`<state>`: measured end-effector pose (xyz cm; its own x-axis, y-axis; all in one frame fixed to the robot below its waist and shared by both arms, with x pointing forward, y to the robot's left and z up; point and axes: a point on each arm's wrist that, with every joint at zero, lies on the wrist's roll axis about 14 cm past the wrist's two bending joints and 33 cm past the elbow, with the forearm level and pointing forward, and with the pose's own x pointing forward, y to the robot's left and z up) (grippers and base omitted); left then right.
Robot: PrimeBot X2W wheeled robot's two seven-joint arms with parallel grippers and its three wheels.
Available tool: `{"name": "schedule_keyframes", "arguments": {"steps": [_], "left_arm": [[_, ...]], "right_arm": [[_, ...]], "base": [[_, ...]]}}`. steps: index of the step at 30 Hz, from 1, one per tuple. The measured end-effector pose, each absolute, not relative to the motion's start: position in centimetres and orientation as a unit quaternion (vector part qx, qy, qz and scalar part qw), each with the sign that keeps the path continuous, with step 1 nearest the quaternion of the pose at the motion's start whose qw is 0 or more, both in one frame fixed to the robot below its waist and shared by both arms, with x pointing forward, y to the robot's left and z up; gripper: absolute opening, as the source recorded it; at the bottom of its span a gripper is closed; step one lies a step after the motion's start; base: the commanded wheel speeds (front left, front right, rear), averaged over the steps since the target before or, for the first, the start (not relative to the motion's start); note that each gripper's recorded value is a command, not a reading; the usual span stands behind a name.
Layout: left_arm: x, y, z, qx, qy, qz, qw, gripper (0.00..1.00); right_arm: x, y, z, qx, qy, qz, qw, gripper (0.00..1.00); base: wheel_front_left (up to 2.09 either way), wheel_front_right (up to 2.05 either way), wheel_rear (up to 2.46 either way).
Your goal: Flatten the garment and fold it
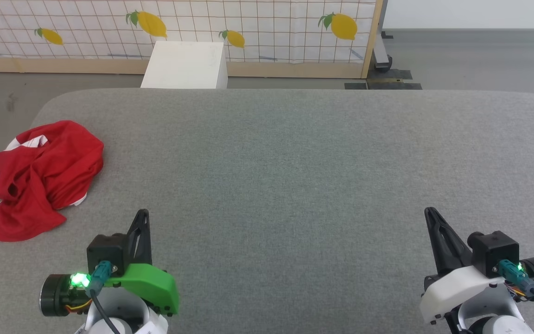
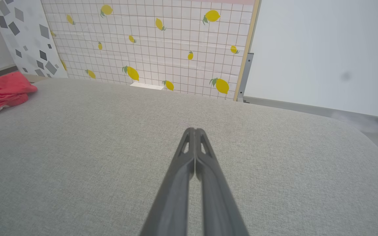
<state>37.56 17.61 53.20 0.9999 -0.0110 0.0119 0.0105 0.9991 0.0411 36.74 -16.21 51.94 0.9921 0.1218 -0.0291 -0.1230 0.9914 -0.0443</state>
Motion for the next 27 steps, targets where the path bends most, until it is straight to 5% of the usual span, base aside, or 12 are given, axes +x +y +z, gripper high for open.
{"name": "schedule_keyframes", "arguments": {"steps": [23, 24, 25, 26, 27], "left_arm": [[37.56, 17.61, 53.2, 0.02, -0.006, -0.005, 1.0, 0.0], [37.57, 17.58, 53.21, 0.02, -0.006, -0.006, 1.0, 1.0], [37.57, 17.56, 53.21, 0.019, -0.006, -0.006, 1.0, 0.0], [37.57, 17.53, 53.21, 0.018, -0.006, -0.007, 1.0, 1.0], [37.57, 17.51, 53.2, 0.018, -0.006, -0.007, 1.0, 1.0]], "right_arm": [[36.74, -16.21, 51.93, -0.023, 0.013, 0.061, 0.998, 0.0], [36.72, -16.22, 51.89, -0.023, 0.014, 0.061, 0.998, 1.0], [36.72, -16.23, 51.88, -0.023, 0.014, 0.061, 0.998, 0.0], [36.72, -16.24, 51.88, -0.023, 0.014, 0.061, 0.998, 1.0], [36.72, -16.24, 51.88, -0.023, 0.014, 0.061, 0.998, 1.0]], "base": [[0.0, 0.0, 0.0], [0.0, 0.0, 0.0], [0.0, 0.0, 0.0], [0.0, 0.0, 0.0], [0.0, 0.0, 0.0]]}}
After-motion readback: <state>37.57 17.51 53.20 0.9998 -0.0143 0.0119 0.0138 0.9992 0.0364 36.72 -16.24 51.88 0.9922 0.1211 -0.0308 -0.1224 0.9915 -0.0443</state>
